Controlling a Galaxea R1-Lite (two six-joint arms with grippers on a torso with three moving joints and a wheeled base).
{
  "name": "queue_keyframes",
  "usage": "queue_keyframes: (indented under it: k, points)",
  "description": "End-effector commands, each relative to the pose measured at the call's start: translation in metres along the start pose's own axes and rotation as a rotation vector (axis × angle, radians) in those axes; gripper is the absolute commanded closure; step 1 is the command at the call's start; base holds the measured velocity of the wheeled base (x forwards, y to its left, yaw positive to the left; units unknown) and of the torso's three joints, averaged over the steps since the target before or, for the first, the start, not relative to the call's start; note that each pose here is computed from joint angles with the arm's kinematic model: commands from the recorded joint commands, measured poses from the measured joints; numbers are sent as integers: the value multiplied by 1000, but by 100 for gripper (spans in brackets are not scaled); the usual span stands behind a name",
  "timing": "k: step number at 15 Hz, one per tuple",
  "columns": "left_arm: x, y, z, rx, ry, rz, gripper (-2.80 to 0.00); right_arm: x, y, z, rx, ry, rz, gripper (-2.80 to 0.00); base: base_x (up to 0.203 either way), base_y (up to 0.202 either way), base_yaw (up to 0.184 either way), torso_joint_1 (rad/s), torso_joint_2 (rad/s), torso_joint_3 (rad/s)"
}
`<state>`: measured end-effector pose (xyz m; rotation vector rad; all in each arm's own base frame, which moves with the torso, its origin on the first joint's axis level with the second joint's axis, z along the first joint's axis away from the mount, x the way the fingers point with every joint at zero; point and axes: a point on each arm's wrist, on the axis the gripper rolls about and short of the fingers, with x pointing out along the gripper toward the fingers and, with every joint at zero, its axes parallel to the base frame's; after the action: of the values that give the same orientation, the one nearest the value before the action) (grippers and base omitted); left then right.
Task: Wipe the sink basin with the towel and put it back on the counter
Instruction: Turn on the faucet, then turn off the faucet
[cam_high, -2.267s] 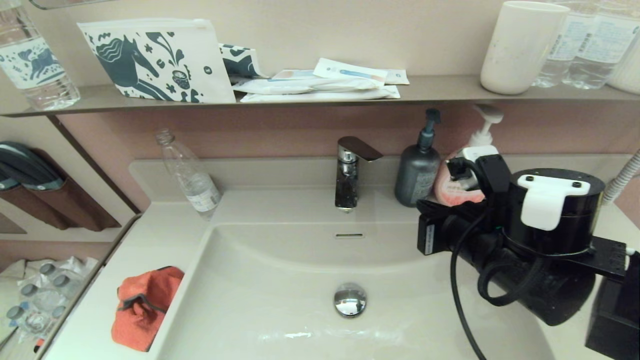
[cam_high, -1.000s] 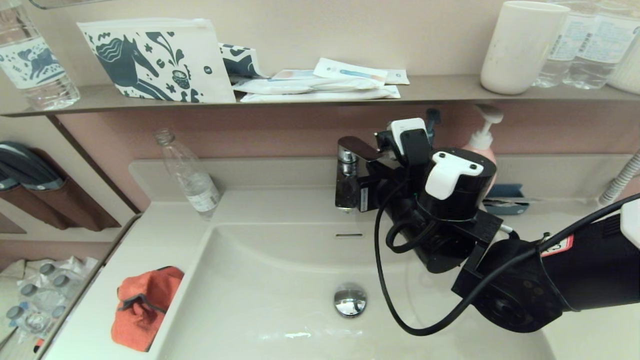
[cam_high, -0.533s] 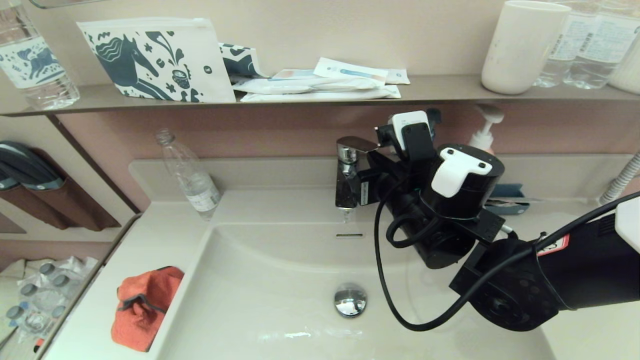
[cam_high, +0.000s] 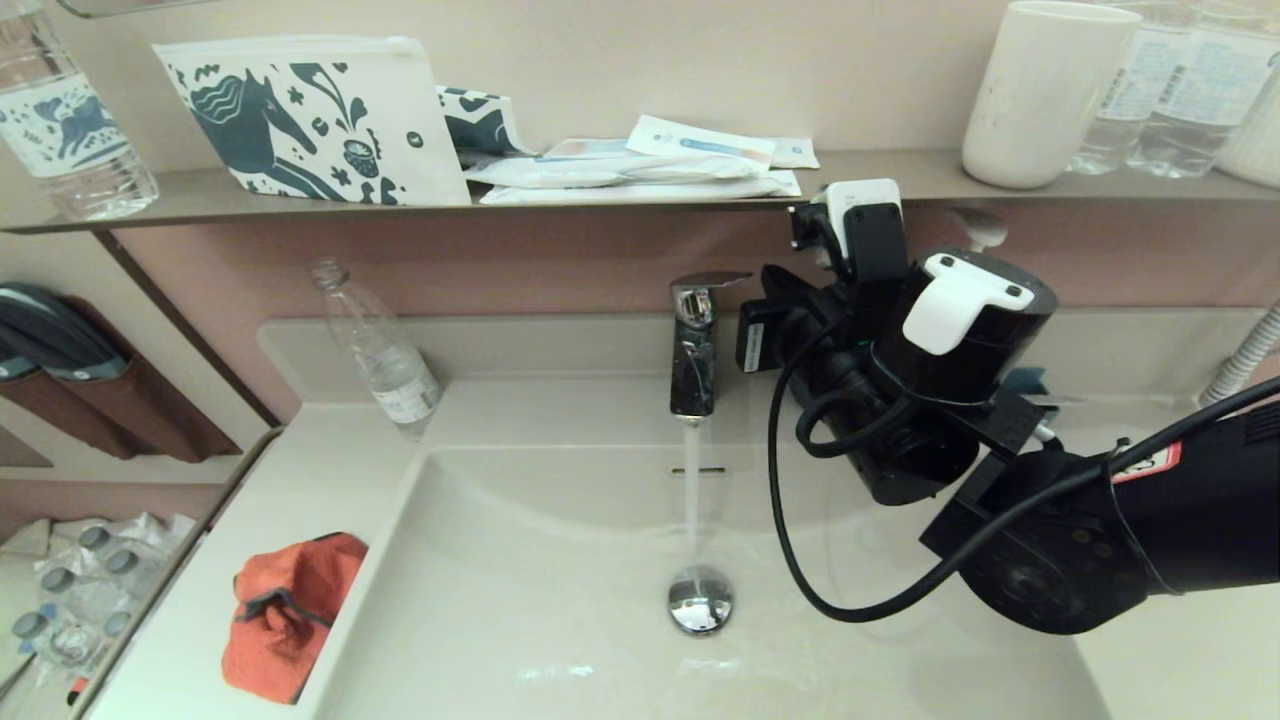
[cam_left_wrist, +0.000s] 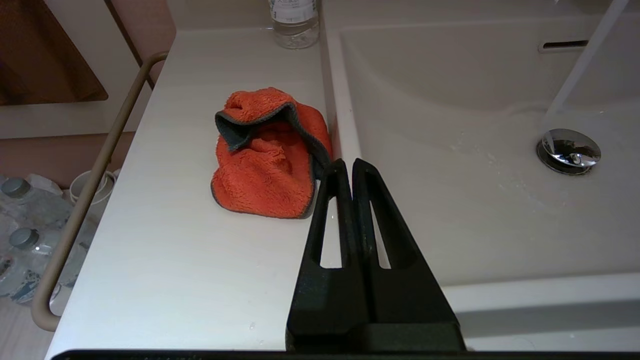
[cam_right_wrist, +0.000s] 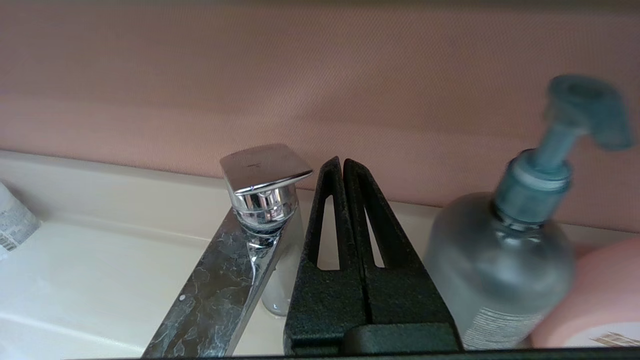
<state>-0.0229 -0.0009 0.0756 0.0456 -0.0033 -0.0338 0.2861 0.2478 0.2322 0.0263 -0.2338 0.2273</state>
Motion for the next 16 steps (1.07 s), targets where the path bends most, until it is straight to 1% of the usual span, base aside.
queue_keyframes:
  k: [1,6,12,14,16]
  points:
    - [0,0,0,0,1,0,0,-7,-4,6,2,-5,-5,0,0,0,0,0,0,0]
    - [0,0,0,0,1,0,0,-18,-17,27,15,-37,-20,0,0,0,0,0,0,0]
    - [0,0,0,0,1,0,0,-15,-14,26,2,-36,-4,0,0,0,0,0,0,0]
    - [0,0,0,0,1,0,0,-9,-11,29,2,-36,3,0,0,0,0,0,0,0]
    - [0,0,0,0,1,0,0,-5,-6,25,-8,-18,11,0,0,0,0,0,0,0]
